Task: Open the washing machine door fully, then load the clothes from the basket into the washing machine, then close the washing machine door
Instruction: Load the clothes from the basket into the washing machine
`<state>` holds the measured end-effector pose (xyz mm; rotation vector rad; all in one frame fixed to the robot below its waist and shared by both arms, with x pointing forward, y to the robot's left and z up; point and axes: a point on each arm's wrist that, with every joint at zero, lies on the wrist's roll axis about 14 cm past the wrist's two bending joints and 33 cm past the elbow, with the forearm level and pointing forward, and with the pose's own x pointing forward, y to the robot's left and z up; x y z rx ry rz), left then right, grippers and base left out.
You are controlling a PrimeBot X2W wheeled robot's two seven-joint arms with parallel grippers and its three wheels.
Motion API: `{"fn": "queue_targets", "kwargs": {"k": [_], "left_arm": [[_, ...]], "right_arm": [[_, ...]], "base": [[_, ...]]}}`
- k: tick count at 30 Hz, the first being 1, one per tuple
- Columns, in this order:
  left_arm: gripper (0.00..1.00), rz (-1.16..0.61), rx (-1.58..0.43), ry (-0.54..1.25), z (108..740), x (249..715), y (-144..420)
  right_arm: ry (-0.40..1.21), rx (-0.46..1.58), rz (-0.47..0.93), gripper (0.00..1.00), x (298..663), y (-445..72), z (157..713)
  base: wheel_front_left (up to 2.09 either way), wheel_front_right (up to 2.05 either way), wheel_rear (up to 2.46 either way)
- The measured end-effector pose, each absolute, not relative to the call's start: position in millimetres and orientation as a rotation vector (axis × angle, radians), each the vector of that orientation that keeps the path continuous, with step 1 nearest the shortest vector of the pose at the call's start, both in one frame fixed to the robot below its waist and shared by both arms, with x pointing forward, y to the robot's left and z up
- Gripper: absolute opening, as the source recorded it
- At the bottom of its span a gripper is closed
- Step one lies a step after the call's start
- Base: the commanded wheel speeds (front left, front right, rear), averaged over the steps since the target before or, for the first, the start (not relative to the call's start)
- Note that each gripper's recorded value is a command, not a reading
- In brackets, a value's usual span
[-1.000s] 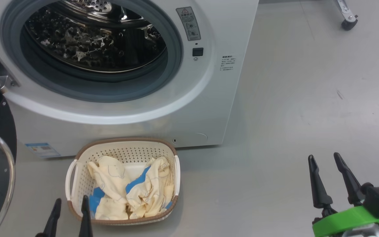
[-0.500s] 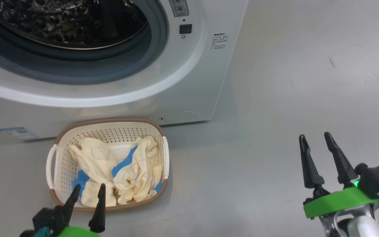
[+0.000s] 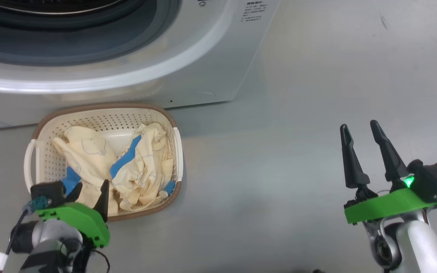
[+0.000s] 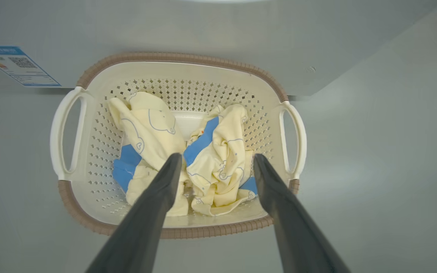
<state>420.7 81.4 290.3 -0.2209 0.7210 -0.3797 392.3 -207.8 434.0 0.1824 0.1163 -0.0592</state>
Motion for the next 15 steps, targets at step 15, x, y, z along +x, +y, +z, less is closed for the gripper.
{"fn": "queue_targets", "kwargs": {"k": [15], "left_arm": [[1.00,-0.252,-0.283,0.954,204.7,437.8,98.8]], "right_arm": [[0.201,0.118,-0.041,1.00,421.3,-211.4,393.5]], "base": [[0.00,0.00,0.00]]}}
